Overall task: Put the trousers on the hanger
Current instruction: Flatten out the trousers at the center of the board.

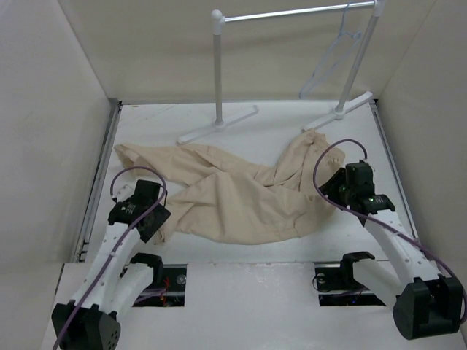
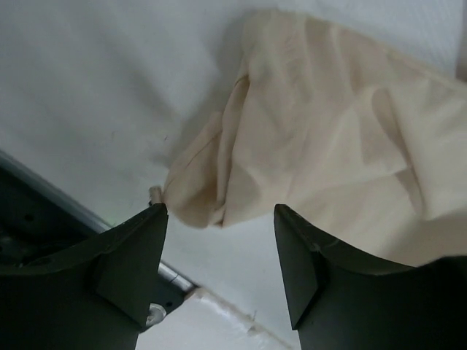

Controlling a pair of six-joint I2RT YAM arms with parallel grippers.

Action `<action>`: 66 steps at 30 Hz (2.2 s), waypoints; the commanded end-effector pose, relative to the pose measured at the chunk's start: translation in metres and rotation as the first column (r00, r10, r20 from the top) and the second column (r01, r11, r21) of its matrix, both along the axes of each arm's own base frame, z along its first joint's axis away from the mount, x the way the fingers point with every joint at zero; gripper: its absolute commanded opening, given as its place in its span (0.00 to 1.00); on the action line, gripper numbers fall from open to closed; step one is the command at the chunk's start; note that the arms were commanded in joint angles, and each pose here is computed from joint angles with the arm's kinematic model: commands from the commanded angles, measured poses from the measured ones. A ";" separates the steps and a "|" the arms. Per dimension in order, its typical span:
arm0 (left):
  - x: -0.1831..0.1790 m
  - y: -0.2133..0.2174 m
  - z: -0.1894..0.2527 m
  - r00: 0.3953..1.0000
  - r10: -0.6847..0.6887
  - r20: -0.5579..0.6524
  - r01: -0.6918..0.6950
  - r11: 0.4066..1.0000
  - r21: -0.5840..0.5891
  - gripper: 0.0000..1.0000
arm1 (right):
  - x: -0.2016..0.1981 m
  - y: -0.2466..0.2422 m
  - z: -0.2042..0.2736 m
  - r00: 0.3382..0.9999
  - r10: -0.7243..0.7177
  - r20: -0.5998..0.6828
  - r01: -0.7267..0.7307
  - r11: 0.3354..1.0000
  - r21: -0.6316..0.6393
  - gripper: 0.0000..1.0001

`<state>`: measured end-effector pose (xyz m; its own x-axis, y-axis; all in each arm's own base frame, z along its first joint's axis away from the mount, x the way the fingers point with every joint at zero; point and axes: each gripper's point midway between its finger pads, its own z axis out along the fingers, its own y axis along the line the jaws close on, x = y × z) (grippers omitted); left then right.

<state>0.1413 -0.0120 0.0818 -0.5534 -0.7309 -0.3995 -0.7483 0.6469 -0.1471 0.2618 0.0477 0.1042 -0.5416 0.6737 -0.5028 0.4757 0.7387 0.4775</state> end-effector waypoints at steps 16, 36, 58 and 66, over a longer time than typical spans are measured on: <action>0.098 0.033 0.026 0.937 0.173 0.302 -0.187 0.982 0.019 0.05 | -0.024 0.027 -0.007 0.996 0.088 0.011 -0.088 0.996 0.034 0.56; 0.038 0.063 0.098 0.935 0.254 0.247 -0.296 0.943 0.153 0.04 | 0.043 -0.003 -0.005 0.997 -0.071 -0.001 0.071 0.997 0.013 0.68; 0.107 0.130 0.115 0.877 0.336 0.343 -0.439 0.850 0.290 0.56 | 0.069 -0.075 -0.038 0.967 -0.236 -0.092 0.238 0.971 0.001 0.68; 0.150 0.051 0.087 0.938 0.107 0.329 -0.193 0.951 0.241 0.56 | 0.079 -0.068 -0.062 0.947 -0.256 -0.195 0.278 0.956 0.096 0.06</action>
<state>0.2798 0.0505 0.1826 -0.2368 -0.6402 -0.7308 -0.7966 0.5585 -0.2311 0.3275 -0.0198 0.0248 -0.4614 0.8257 -0.3246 0.7437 0.5594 0.3661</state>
